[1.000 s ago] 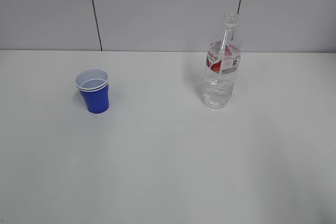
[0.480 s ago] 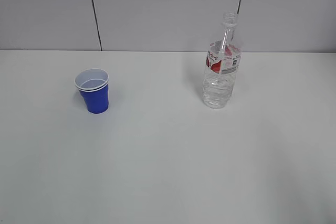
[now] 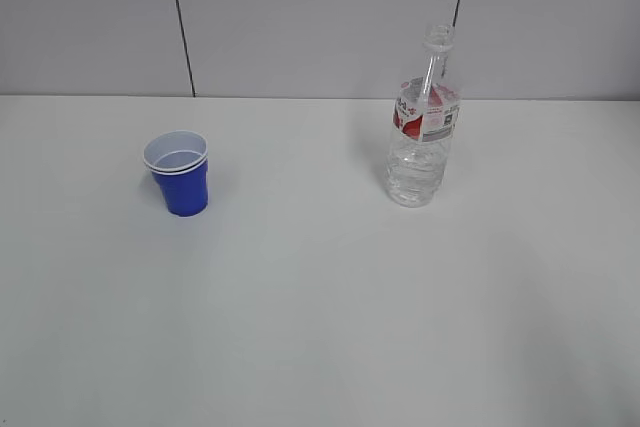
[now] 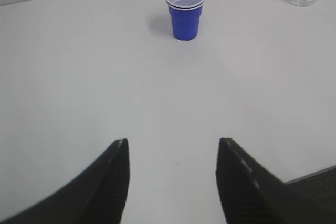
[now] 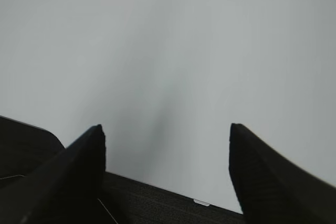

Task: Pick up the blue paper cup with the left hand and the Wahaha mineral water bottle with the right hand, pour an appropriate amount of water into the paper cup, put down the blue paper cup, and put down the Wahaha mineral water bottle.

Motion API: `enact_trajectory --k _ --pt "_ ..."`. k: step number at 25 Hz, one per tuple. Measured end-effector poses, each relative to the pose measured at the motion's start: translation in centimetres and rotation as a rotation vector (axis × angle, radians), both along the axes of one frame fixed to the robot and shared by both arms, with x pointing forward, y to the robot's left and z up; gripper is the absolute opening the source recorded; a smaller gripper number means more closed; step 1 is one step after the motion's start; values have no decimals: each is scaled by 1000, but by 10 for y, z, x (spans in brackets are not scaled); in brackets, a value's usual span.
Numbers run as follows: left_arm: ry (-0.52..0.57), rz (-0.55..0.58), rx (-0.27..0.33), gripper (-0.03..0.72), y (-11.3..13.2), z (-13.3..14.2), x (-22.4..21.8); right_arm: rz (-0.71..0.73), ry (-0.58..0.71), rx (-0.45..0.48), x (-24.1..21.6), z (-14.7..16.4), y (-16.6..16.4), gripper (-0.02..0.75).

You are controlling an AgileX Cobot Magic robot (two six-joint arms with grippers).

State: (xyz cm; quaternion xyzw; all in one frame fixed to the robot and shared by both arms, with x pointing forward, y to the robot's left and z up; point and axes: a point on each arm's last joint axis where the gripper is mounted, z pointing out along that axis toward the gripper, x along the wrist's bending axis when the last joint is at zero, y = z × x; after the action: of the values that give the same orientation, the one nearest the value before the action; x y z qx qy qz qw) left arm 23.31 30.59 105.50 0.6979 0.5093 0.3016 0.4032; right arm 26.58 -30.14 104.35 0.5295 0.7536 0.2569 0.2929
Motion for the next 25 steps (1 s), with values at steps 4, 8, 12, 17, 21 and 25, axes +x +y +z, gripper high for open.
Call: enact_trajectory --k 4,8,12,17,21,25 --pt "0 0 0 404 0 0 0 0 0 0 0 0 0 548" --pt "0 0 0 403 0 0 0 0 2 0 0 0 0 548" --pt "0 0 0 402 0 0 0 0 2 0 0 0 0 548" --pt "0 0 0 385 0 0 0 0 2 0 0 0 0 548" --pt "0 0 0 365 0 0 0 0 2 0 0 0 0 548" --pt "0 0 0 334 0 0 0 0 2 0 0 0 0 548"
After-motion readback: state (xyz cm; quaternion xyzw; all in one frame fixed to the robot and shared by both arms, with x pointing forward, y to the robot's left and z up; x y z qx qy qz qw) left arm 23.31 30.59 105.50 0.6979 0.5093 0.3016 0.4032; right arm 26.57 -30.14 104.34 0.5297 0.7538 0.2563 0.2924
